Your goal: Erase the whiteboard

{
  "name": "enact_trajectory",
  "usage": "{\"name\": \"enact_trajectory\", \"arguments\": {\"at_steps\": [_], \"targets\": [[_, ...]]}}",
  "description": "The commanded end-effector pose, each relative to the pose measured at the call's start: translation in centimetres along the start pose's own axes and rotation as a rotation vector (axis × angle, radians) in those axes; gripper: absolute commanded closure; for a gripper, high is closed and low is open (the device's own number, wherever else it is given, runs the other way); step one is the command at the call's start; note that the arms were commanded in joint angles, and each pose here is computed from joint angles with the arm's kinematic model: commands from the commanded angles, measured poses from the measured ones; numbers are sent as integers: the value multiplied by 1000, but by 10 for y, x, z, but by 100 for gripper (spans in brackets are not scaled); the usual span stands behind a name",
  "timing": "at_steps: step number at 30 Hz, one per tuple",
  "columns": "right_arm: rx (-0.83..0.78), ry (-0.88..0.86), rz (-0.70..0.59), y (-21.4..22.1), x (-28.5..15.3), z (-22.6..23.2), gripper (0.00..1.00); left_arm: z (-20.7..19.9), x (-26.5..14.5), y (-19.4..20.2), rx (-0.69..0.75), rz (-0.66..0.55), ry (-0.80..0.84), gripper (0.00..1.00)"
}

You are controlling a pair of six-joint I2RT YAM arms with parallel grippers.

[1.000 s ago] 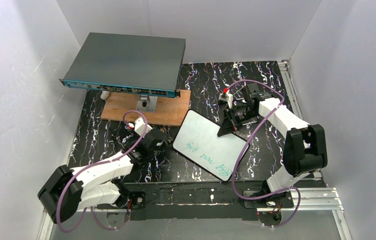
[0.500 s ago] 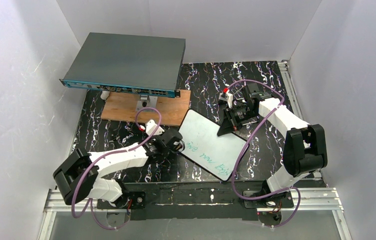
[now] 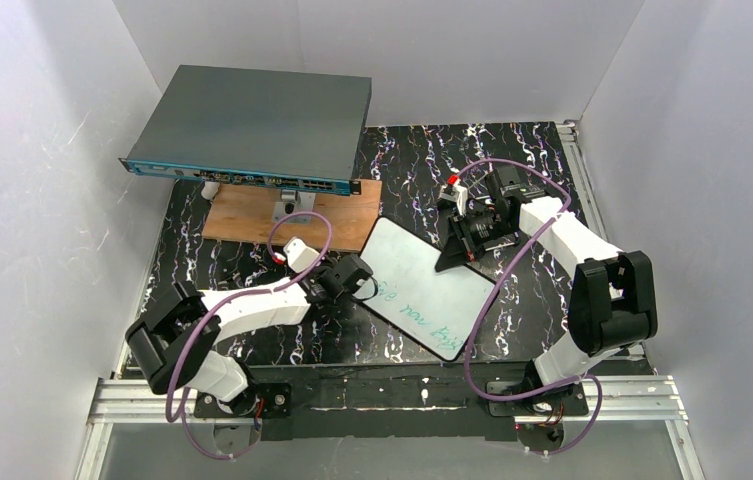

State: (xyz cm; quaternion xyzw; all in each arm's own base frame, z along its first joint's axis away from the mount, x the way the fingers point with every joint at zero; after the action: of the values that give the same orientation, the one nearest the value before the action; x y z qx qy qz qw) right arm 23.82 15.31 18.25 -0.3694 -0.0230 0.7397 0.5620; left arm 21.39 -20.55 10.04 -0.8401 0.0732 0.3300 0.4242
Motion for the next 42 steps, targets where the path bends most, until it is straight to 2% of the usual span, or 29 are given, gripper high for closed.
{"name": "enact_trajectory", "arguments": {"at_steps": [1, 7, 13, 23, 33, 42], "targets": [[-103, -57, -53, -8, -5, 15, 99, -15, 6, -16, -51, -64, 24, 100], [-104, -57, -53, -8, -5, 16, 99, -15, 13, -4, -30, -4, 33, 100], [-102, -62, -52, -7, -4, 16, 99, -4, 23, -5, -41, -18, -9, 100], [-100, -63, -51, -7, -4, 16, 99, -29, 21, -18, -56, -25, 26, 100], [-101, -63, -52, -8, -5, 16, 99, -2, 28, 7, -17, 67, -40, 100], [-102, -63, -52, -8, -5, 16, 99, 20, 30, 14, 50, 84, -148, 100]]}}
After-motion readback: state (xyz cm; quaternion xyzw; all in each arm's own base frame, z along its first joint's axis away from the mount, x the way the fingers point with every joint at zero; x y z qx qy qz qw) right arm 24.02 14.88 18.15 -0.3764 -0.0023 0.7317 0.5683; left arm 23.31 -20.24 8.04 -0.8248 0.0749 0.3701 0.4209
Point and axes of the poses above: each gripper's point midway between its finger pads, its own x axis out along the fingers, its own z axis along the line the jaws close on, y = z × x, the point moved 7 cm from there along -x, back along the fingers, and after that the axes turned 6 degrees about x, right-handed, at the moved point
